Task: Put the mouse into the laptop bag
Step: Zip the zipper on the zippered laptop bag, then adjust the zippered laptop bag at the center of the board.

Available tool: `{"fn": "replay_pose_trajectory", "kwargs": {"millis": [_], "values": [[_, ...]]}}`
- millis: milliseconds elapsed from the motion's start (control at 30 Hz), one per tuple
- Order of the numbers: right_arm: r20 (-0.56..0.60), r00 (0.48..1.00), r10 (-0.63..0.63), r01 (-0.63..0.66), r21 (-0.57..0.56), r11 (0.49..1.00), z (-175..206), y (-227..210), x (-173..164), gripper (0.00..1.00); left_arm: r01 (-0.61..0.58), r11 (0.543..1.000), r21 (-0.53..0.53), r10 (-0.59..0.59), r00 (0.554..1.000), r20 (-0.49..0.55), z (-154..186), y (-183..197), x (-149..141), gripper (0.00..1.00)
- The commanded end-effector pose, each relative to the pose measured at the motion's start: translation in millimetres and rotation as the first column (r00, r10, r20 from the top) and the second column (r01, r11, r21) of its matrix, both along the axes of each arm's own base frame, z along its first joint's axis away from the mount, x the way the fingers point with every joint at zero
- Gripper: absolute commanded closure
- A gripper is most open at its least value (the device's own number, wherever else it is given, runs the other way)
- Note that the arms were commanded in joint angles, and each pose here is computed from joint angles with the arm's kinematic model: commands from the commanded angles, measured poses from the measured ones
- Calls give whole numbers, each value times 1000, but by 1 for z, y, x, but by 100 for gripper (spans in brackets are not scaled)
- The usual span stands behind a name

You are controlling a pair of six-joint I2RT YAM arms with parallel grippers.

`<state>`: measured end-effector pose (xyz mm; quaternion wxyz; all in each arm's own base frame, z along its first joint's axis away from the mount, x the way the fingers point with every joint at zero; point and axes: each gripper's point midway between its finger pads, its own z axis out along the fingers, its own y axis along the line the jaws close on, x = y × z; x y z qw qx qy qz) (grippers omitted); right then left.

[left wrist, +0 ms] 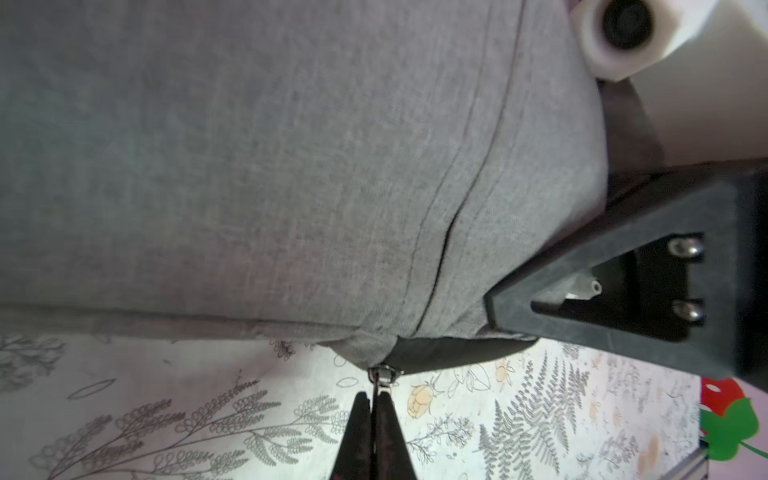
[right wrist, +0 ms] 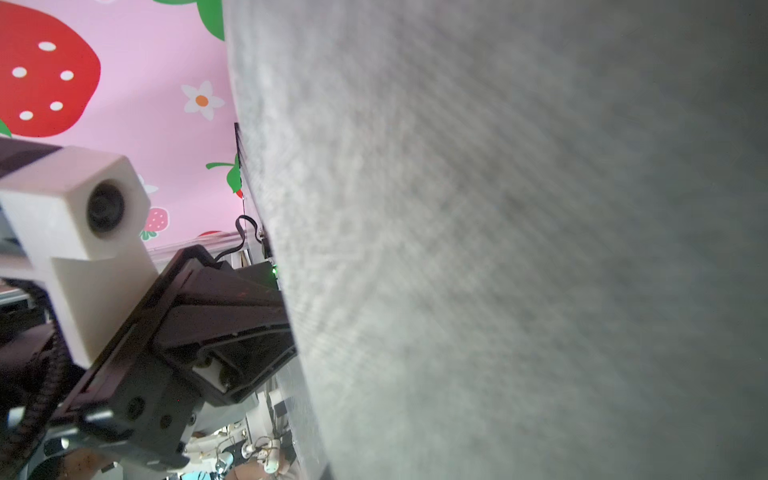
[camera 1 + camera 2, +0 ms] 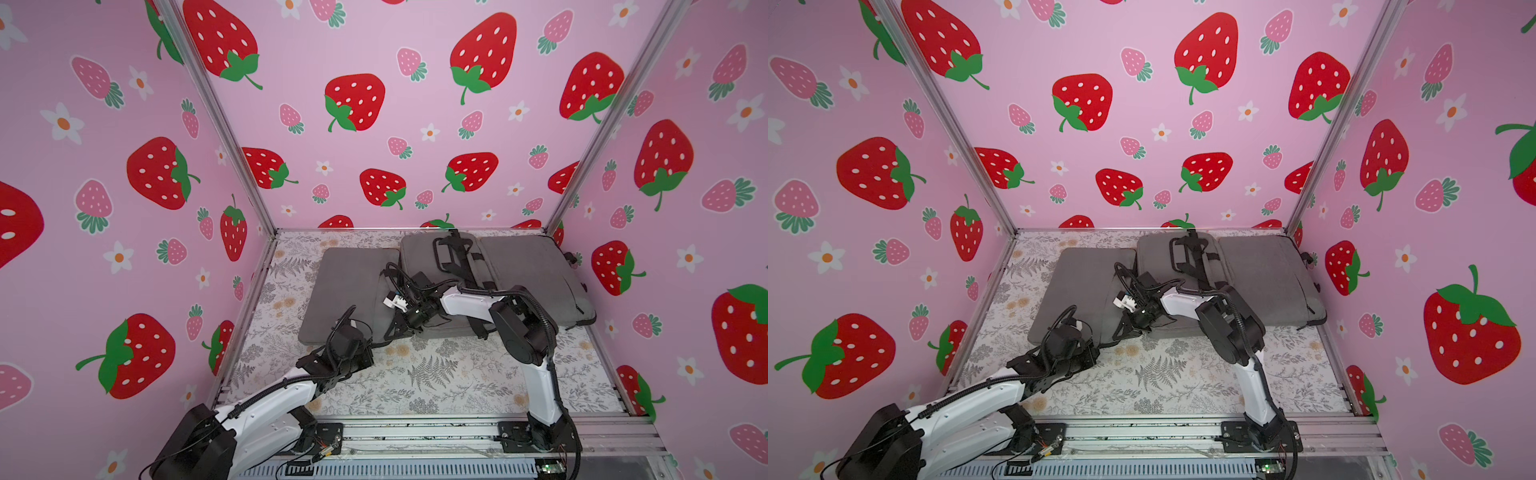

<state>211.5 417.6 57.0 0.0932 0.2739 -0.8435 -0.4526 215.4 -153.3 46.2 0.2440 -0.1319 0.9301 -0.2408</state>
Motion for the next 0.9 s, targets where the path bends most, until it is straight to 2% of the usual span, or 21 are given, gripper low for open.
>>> {"fn": "replay_pose_trajectory", "kwargs": {"millis": [0,33,100,167,233,300,433,600,700,767,867], "values": [[-28,999,-30,26,-116,993,-1,-47,11,100,-172,930,324,224,966,-131,-48,86,-37,100],[-15,1000,-22,20,-116,993,0,-45,12,100,-176,932,318,225,966,-125,-44,85,-36,100],[50,999,19,-10,-168,986,1,-43,11,97,-177,935,306,218,970,-107,-33,82,-32,88],[130,989,68,-39,-214,976,8,-38,8,80,-175,940,292,203,976,-71,-15,78,-22,74],[181,979,91,-50,-219,974,19,-29,6,65,-171,945,277,187,982,-32,6,73,-11,56],[238,967,92,-33,-237,971,27,-26,9,58,-168,951,261,172,985,8,31,67,1,46],[356,933,44,40,-225,974,61,-35,20,55,-162,958,236,140,984,107,78,55,27,41],[534,843,-67,211,-213,954,113,-82,52,54,-105,982,157,72,977,199,114,16,74,36],[613,775,-151,404,-299,864,116,-149,90,53,-26,991,135,0,982,191,116,-20,108,30],[670,719,-184,542,-374,752,110,-206,118,50,27,993,111,-48,981,190,114,-47,131,27],[673,693,-260,656,-438,615,95,-271,146,49,88,991,103,-106,976,188,107,-84,160,22]]}}
